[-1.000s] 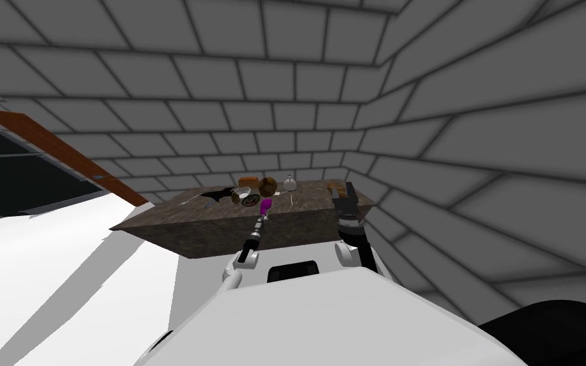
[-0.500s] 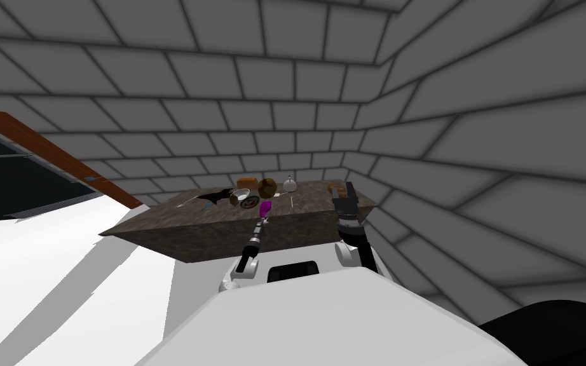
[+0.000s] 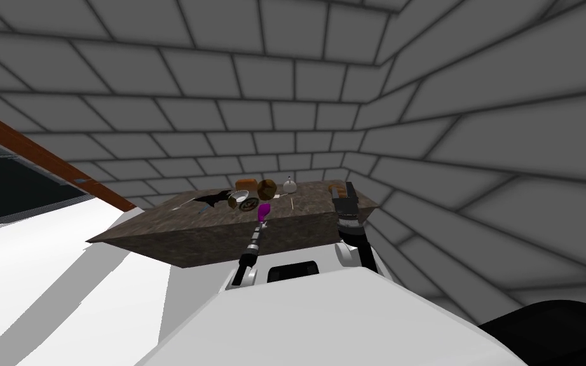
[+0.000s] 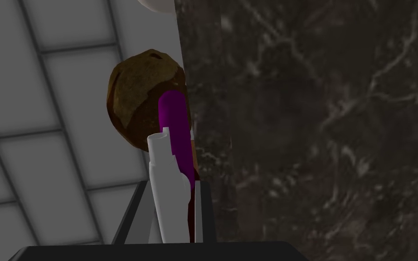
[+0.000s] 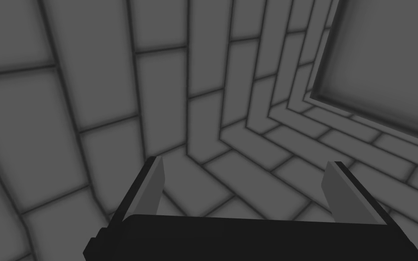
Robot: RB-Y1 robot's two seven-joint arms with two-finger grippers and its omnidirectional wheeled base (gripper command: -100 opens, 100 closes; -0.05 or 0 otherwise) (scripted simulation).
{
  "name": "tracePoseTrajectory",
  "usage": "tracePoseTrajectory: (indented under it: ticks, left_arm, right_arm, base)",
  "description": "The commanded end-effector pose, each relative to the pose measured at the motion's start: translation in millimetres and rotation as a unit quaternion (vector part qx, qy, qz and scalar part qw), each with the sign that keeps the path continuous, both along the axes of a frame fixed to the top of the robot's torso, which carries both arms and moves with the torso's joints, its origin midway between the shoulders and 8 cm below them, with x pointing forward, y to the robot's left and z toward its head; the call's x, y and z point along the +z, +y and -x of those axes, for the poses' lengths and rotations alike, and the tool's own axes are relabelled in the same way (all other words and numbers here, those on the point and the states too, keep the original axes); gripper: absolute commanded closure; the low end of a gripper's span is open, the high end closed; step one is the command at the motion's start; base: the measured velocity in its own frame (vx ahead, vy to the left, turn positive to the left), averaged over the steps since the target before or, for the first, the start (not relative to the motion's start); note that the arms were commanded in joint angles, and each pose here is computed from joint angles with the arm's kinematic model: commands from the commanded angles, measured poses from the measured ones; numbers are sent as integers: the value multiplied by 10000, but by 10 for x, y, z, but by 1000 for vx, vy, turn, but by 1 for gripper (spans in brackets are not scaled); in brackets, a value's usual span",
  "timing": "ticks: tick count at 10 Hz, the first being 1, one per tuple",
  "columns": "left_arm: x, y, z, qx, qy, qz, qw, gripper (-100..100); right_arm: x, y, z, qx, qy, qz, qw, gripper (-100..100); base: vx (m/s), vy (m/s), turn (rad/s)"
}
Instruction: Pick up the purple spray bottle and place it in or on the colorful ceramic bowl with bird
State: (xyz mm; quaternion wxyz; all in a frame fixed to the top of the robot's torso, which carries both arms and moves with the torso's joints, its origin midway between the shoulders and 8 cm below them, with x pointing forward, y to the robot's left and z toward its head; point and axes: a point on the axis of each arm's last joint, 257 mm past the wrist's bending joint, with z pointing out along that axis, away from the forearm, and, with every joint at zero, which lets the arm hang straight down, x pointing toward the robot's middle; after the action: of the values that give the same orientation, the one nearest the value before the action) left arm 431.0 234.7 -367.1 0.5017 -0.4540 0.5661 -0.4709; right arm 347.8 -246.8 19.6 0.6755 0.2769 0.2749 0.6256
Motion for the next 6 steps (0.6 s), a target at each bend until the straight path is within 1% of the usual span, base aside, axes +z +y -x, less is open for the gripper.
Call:
tracePoseTrajectory:
  ticks: [1,2,3,4,5,6]
  left_arm:
    - [46,28,99,55,-31,-19,10000,100]
    - [89,24,84,51,-77,-18,10000,100]
    - [46,48,213,115,5,-71,9999,100]
    - [111,62,232,132,-57,-72,9999,100]
    - [74,42,207,115,-33,-61,9999,100]
    - [80,45,210,119,-36,-66,9999,0]
  right_arm:
    - [0,0,0,0,0,0,10000,0]
    - [0,0,0,0,0,0,10000,0]
    - [0,0,0,0,0,0,10000,0]
    - [0,0,0,0,0,0,10000,0]
    - [0,0,0,0,0,0,10000,0]
    - [0,0,0,0,0,0,10000,0]
  base:
    - [54,21,-19]
    - [16,11,4]
    - [35,20,-39]
    - [43,19,-21]
    - [16,7,3]
    - [0,0,0]
